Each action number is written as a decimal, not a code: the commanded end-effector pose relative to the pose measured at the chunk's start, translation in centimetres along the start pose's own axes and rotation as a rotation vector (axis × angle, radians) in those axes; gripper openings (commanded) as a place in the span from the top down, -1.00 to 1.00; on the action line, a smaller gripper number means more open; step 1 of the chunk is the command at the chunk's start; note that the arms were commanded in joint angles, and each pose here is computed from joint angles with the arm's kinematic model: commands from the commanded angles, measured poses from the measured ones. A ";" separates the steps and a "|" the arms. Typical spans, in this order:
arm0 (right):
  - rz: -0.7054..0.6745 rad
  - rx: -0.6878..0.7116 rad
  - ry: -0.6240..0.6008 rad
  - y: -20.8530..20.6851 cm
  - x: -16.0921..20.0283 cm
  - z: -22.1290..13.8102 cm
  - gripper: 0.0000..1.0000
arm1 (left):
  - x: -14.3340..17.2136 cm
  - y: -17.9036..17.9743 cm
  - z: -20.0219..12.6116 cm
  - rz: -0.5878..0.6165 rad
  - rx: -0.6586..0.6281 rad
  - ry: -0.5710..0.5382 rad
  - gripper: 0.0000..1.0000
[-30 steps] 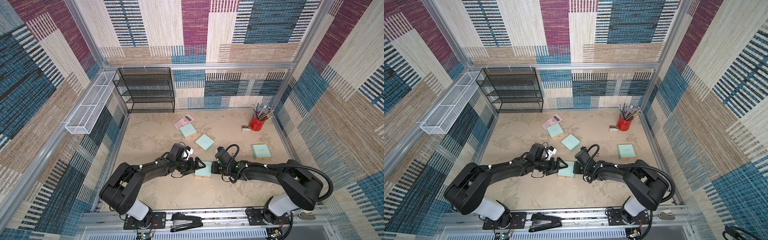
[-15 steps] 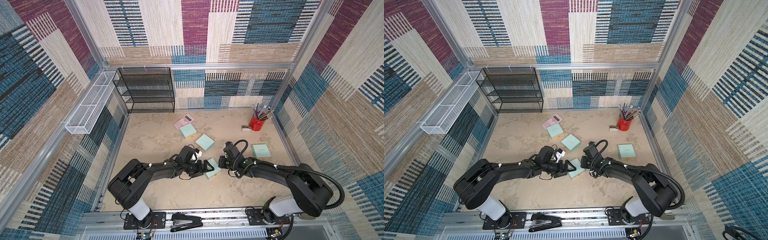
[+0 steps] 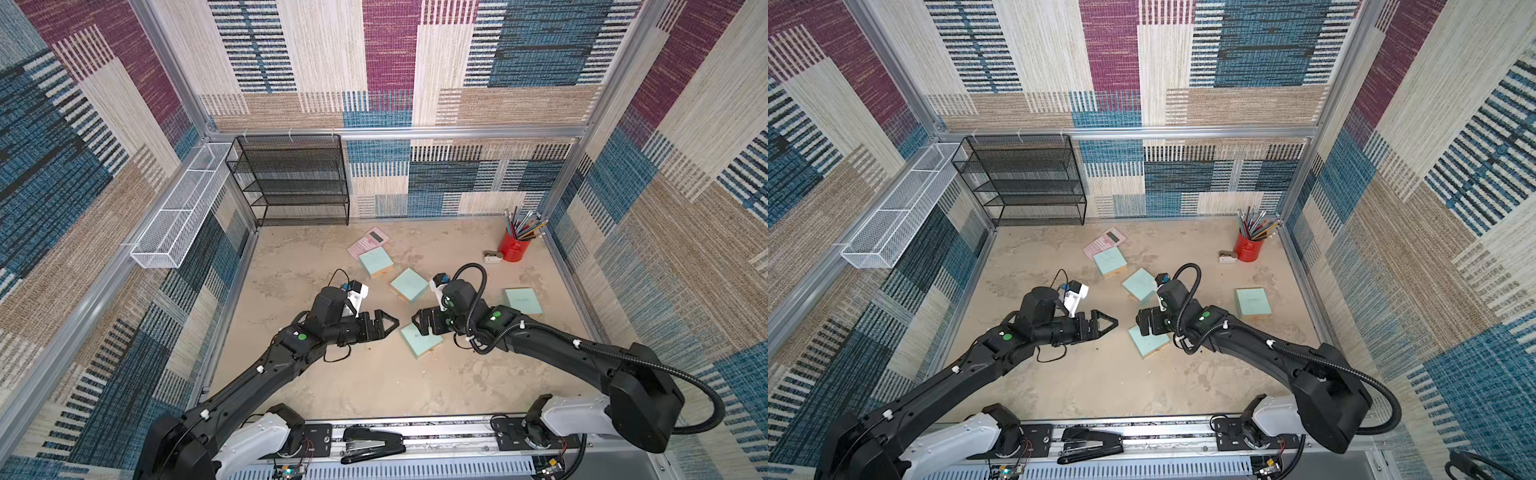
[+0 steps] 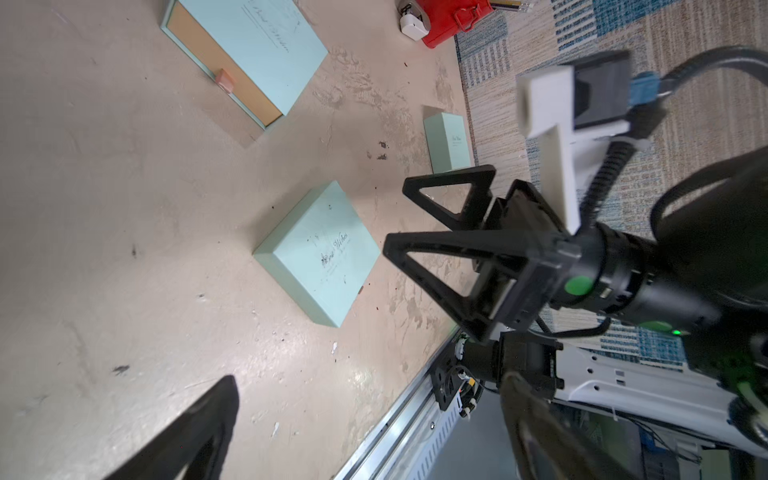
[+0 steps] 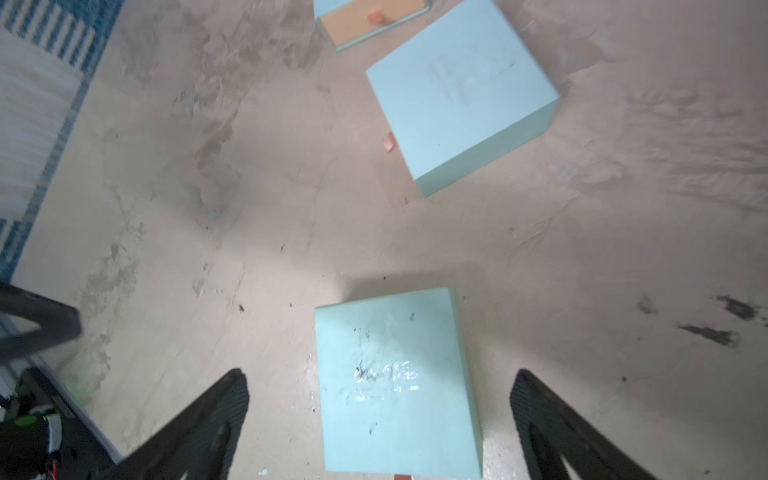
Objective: Take out the earrings from the drawer-style jewelry box
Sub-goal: Adjust the jewelry box at the center of the board, then pick up the jewelry box from the center of the board, then place the jewelry box at the center of the board, then move the jewelry box to the center of the board.
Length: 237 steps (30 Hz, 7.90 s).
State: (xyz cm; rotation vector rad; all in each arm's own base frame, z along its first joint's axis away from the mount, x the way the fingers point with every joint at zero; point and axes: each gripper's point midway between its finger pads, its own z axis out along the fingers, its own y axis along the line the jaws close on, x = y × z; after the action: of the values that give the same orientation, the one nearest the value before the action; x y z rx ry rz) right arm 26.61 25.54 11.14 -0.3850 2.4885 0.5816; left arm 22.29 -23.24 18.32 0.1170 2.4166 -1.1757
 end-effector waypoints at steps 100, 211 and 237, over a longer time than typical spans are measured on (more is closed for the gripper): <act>0.199 0.424 0.158 -23.9 -1.0 -0.8 -0.81 | -0.7 -1.6 -3.2 0.103 0.122 0.134 -0.97; 0.351 -0.277 -0.049 -7.4 -9.3 10.3 -0.42 | -14.0 7.1 18.9 -0.176 0.094 0.201 -0.77; 0.113 -0.455 0.087 4.8 -0.3 9.0 -0.35 | 0.7 8.3 10.3 -0.285 0.056 0.225 -0.77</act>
State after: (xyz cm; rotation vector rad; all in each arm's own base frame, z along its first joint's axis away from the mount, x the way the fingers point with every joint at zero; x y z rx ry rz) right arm 31.35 32.15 4.59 -0.3873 2.4927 1.0617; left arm 28.35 -25.54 5.44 -0.1555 2.7288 -1.3906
